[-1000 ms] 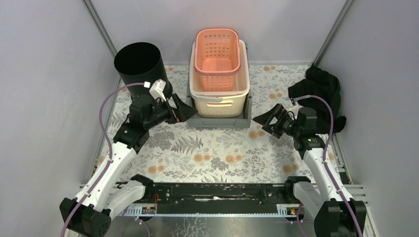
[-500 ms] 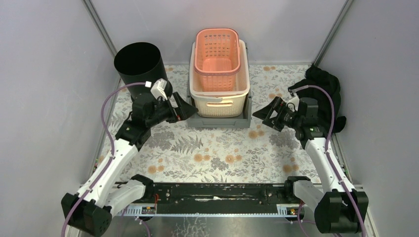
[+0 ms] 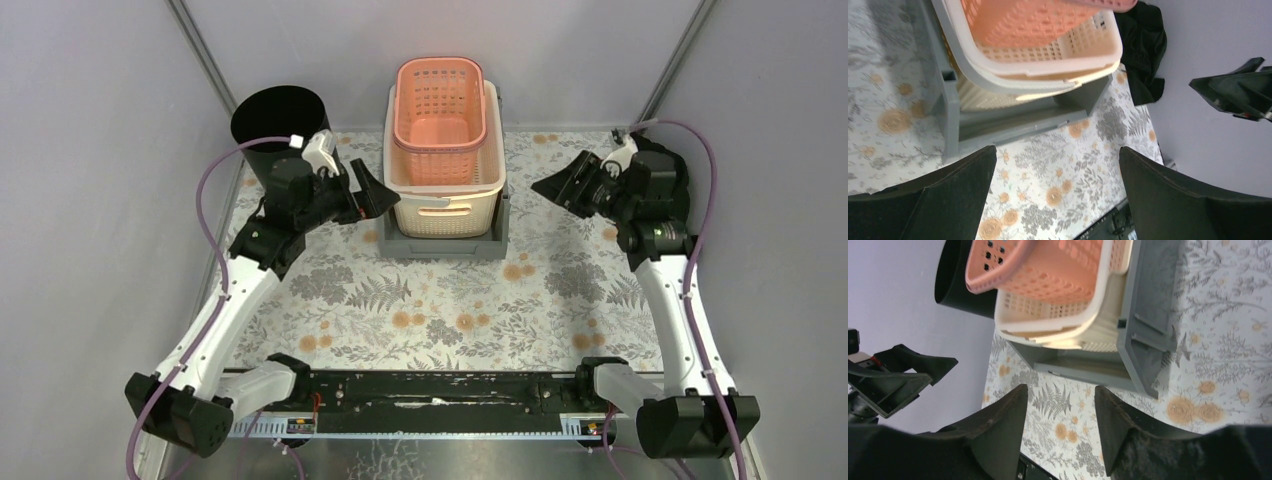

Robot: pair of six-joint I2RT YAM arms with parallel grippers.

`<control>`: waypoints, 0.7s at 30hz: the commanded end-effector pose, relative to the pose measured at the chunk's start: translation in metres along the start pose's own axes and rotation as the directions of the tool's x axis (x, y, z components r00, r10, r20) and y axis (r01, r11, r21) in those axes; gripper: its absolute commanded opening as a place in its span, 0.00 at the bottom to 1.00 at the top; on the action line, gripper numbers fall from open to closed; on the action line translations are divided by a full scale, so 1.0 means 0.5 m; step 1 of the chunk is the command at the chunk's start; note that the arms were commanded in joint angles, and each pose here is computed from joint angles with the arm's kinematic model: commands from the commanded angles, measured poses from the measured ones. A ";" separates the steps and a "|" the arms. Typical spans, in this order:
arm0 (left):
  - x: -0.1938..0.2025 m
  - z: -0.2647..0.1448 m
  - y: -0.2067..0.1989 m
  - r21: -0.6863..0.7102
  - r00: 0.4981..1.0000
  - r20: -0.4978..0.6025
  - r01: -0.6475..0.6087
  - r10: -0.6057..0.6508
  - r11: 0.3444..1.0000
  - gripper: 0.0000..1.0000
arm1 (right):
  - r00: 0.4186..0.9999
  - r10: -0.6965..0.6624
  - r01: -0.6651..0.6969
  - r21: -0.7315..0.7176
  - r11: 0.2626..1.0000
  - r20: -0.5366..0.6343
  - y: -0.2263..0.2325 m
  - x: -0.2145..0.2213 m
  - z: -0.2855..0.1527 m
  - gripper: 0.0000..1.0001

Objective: Turn the large container upside down
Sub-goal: Pick up the container from the container.

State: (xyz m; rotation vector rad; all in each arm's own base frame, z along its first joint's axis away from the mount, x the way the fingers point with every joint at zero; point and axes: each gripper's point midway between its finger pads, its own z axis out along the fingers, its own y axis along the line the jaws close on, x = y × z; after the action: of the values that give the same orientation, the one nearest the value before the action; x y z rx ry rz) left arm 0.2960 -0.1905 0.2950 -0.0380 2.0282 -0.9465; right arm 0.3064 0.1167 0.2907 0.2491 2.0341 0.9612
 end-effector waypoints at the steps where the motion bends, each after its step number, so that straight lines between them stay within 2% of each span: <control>1: -0.056 -0.007 -0.001 -0.073 0.996 0.046 -0.077 0.081 0.994 1.00 | 0.998 -0.051 0.050 0.011 0.999 0.047 0.042 -0.068 0.006 0.55; 5: -0.097 -0.017 -0.011 -0.106 0.990 0.075 -0.108 0.116 0.989 1.00 | 0.996 -0.081 0.081 0.012 0.997 0.035 0.082 -0.112 0.032 0.48; 9: -0.106 -0.027 -0.006 -0.139 0.988 0.083 -0.118 0.131 0.983 1.00 | 0.991 -0.130 0.130 0.036 0.991 0.006 0.120 -0.141 0.063 0.53; 14: -0.100 -0.039 0.006 -0.160 0.988 0.084 -0.116 0.131 0.980 1.00 | 0.964 -0.263 0.264 0.091 0.960 -0.030 0.173 -0.163 0.104 0.55; 19: -0.088 -0.046 0.018 -0.172 0.989 0.079 -0.109 0.124 0.979 1.00 | 0.936 -0.337 0.345 0.072 0.936 -0.105 0.206 -0.148 0.155 0.55; 21: -0.083 -0.047 0.023 -0.177 0.990 0.077 -0.105 0.120 0.979 1.00 | 0.921 -0.368 0.382 0.109 0.918 -0.131 0.199 -0.136 0.188 0.55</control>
State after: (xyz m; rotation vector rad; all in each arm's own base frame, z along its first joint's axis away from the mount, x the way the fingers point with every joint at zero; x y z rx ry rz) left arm 0.3115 -0.1615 0.3300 -0.0504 1.9991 -0.7201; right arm 0.3994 0.1971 0.3866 -0.0596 2.0825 0.7554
